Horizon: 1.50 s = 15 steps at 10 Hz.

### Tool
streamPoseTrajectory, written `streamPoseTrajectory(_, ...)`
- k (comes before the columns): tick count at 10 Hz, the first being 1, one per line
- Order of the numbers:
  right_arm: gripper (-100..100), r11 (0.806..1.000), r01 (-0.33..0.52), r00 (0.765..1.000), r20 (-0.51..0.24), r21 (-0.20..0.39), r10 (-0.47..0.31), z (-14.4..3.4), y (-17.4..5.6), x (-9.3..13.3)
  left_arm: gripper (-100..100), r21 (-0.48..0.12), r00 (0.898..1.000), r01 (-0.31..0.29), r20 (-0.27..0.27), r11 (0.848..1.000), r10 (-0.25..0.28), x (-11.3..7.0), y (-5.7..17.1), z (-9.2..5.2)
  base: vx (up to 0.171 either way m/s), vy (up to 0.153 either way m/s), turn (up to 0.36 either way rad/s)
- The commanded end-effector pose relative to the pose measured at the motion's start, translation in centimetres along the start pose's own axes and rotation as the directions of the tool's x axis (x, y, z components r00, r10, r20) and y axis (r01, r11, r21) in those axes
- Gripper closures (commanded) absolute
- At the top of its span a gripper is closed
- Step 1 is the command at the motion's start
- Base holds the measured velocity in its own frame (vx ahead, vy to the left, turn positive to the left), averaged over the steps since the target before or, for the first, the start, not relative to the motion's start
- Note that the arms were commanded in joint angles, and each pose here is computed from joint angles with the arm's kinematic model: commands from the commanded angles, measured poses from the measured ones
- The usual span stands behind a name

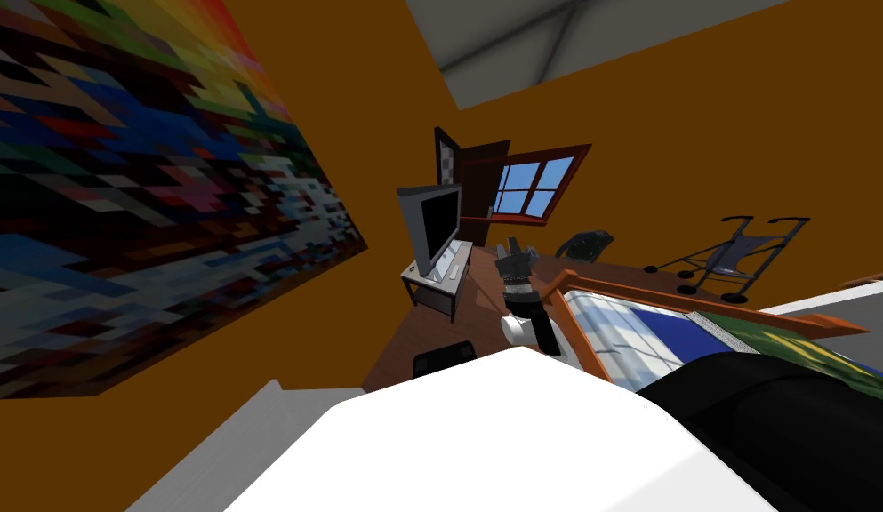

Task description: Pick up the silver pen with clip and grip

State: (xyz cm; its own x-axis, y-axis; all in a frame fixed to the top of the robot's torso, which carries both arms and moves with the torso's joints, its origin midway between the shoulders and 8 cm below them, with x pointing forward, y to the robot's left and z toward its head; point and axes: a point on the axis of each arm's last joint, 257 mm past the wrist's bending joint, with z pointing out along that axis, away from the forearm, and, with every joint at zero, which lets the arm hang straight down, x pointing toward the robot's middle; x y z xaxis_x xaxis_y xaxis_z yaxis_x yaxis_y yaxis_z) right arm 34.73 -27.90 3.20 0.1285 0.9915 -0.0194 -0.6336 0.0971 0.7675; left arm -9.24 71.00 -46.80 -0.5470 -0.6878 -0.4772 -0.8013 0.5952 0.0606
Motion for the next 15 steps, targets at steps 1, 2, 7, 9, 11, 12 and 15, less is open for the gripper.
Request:
streamPoseTrajectory(1,0,1.0,0.0,1.0,0.0,0.0,0.0,0.0,0.0,0.0,-100,-0.018,0.999,0.03,-0.015,0.999,-0.03,0.9,0.1,0.0,-0.091,-0.018,-0.163)
streamPoseTrajectory(2,0,1.0,0.0,1.0,0.0,0.0,0.0,0.0,0.0,0.0,-100,-0.008,1.0,0.017,-0.008,1.0,-0.017,0.4,0.0,0.0,-0.048,-0.006,-0.042)
streamPoseTrajectory(7,0,1.0,0.0,1.0,0.0,0.0,0.0,0.0,0.0,0.0,100,-0.01,1.0,0.022,-0.008,1.0,-0.022,0.5,0.0,0.1,-0.002,0.0,0.002)
streamPoseTrajectory(9,0,1.0,0.0,1.0,0.0,0.0,0.0,0.0,0.0,0.0,100,0.008,1.0,-0.003,0.016,1.0,0.003,-0.7,0.0,0.0,0.056,0.005,0.183)
streamPoseTrajectory(11,0,1.0,0.0,1.0,0.0,0.0,0.0,0.0,0.0,0.0,100,0.012,1.0,-0.019,0.01,1.0,0.019,-0.5,0.0,0.0,0.096,0.01,0.077)
streamPoseTrajectory(12,0,1.0,0.0,1.0,0.0,0.0,0.0,0.0,0.0,0.0,100,0.025,0.999,-0.045,0.018,0.999,0.044,-1.0,-0.1,-0.1,0.085,0.019,0.103)
streamPoseTrajectory(15,0,1.0,0.0,1.0,0.0,0.0,0.0,0.0,0.0,0.0,100,0.049,0.996,-0.086,0.032,0.995,0.085,-1.7,-0.1,-0.4,0.107,0.017,0.188)
